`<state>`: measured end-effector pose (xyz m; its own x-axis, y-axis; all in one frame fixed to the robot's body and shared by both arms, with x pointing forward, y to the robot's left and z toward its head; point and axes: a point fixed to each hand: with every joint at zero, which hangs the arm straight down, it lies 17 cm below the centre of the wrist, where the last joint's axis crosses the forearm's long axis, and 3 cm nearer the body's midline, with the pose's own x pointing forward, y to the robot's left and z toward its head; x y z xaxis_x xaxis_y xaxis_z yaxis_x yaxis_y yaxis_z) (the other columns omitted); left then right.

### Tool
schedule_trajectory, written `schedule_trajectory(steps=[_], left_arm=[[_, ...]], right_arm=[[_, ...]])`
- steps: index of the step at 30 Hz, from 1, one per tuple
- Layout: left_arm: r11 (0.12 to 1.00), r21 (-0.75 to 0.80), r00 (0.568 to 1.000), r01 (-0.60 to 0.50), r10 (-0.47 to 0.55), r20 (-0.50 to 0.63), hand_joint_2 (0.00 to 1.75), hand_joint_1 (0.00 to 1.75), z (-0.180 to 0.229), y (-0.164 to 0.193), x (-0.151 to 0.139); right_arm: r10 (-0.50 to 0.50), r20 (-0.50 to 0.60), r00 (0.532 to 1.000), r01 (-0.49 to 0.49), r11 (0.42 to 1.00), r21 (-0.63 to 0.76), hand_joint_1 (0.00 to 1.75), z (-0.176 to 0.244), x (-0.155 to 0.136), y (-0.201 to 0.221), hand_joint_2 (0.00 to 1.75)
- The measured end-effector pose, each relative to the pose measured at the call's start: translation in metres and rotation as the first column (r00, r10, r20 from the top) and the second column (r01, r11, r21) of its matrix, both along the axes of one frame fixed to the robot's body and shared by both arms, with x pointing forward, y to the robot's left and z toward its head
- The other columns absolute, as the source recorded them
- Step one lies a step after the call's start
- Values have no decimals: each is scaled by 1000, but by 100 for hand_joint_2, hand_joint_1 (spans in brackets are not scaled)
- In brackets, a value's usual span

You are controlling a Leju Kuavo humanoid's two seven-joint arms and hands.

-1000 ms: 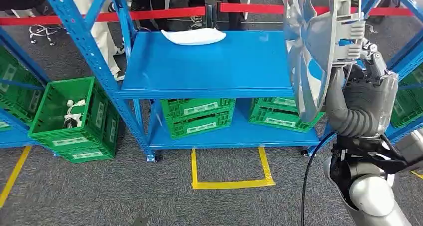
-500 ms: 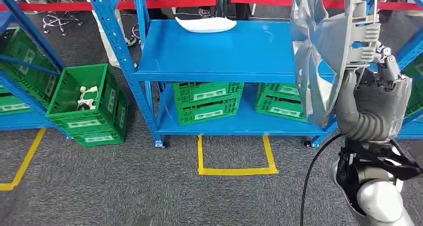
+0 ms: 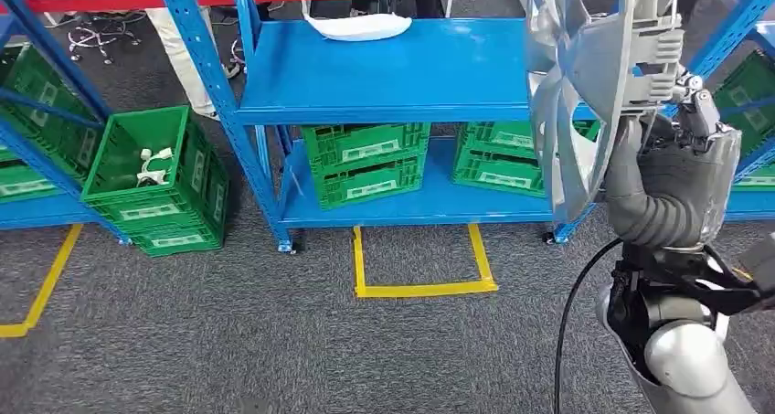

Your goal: Take the parts from the cabinet and place them on the table.

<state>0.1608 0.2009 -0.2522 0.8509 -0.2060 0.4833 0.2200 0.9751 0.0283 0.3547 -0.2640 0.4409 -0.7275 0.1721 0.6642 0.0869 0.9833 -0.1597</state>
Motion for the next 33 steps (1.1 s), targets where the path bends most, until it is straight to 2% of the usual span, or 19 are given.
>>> schedule_trajectory(steps=[8,23,33], left_arm=[[998,36,999,-50,50,-1,175,0,-4,26,-6],[988,108,990,-110,119,-80,175,0,-13,63,-21],[984,103,985,-145,153,-81,175,0,-13,68,-18]], right_arm=[[12,64,998,-12,1000,2,175,1,-9,7,175],[-41,53,998,42,999,-10,175,-20,-15,11,175],[-66,42,997,67,998,-19,175,-23,-18,11,175]])
